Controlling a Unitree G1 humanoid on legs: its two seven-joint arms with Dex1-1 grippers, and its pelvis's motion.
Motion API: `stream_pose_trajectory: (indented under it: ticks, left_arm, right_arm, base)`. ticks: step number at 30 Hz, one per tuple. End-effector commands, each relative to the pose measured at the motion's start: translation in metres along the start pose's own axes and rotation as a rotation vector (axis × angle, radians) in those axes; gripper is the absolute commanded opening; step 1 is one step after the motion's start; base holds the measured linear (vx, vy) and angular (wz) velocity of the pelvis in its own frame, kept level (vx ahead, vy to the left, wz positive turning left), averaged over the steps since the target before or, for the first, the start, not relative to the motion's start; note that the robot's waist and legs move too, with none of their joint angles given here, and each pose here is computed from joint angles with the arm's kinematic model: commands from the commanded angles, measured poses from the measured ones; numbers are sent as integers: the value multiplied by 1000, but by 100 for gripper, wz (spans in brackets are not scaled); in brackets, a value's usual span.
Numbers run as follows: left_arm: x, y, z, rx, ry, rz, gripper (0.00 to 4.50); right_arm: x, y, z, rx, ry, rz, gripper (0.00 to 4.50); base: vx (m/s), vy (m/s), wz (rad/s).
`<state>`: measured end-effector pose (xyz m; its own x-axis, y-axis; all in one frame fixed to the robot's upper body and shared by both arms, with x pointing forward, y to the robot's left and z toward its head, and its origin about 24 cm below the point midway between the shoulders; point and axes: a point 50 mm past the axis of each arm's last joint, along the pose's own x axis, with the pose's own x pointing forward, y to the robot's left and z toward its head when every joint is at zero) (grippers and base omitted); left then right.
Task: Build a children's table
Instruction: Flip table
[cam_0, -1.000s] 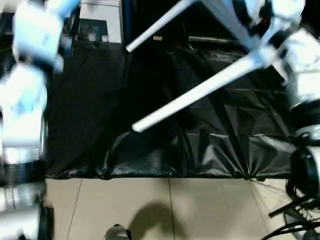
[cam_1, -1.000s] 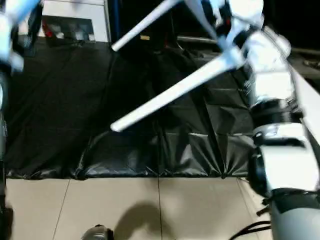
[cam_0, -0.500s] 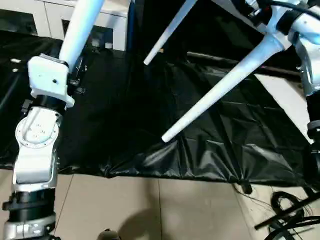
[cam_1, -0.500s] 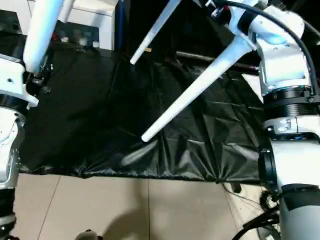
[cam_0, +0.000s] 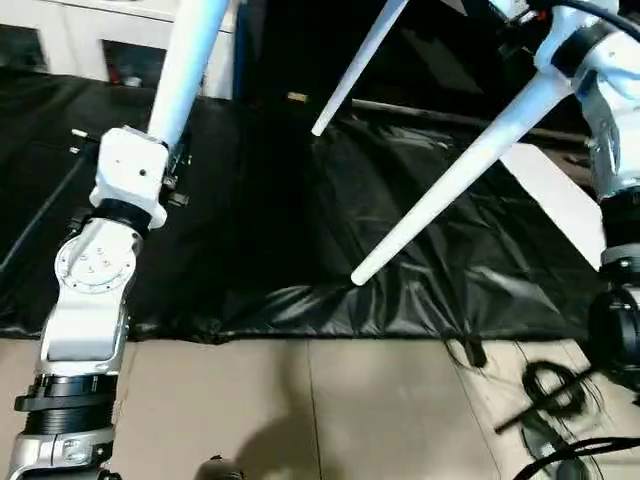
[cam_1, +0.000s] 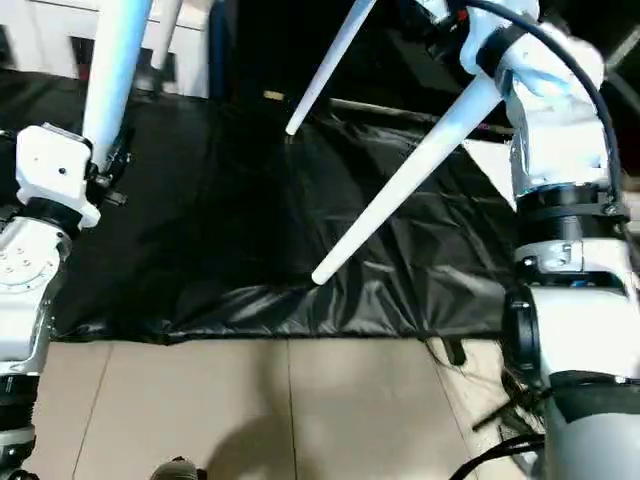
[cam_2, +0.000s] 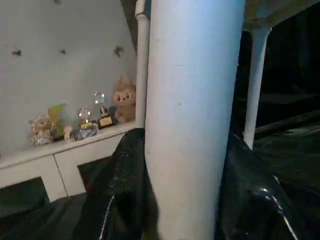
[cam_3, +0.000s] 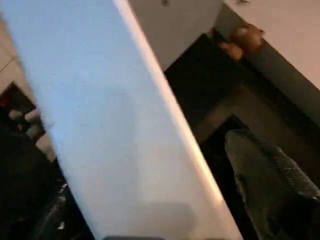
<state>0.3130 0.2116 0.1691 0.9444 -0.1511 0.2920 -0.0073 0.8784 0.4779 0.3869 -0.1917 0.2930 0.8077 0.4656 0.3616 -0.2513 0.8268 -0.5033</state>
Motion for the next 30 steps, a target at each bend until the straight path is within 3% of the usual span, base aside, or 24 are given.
stream_pose_trajectory:
  ticks: [1,6,11,17,23,26,30]
  left_arm:
    - [5,-12,-6,31,78,-23,161]
    - [9,-22,6,34,42,-24,156]
    - [12,-29,16,-40,21,-13,156]
    - [11,-25,17,-17,44,-16,156]
    - [8,-21,9,-26,105,15,156]
    - [6,-21,5,-25,127,16,156]
    - [5,-20,2,-20,152,31,156]
  right_arm:
    - [3,20,21,64,-249,146,403]
    - [4,33,9,34,-230,189,448]
    - [6,41,7,24,-221,206,450]
    - [1,51,12,83,-365,208,450]
    - [-2,59,22,76,-493,232,450]
    - [0,60,25,89,-518,229,450]
    - [1,63,26,-4,-503,238,450]
  base:
    - [0,0,0]
    - [-22,-82,-2]
    - [-8,-44,3]
    - [0,0,0]
    - [0,0,0]
    - [0,0,0]
    - [0,0,0]
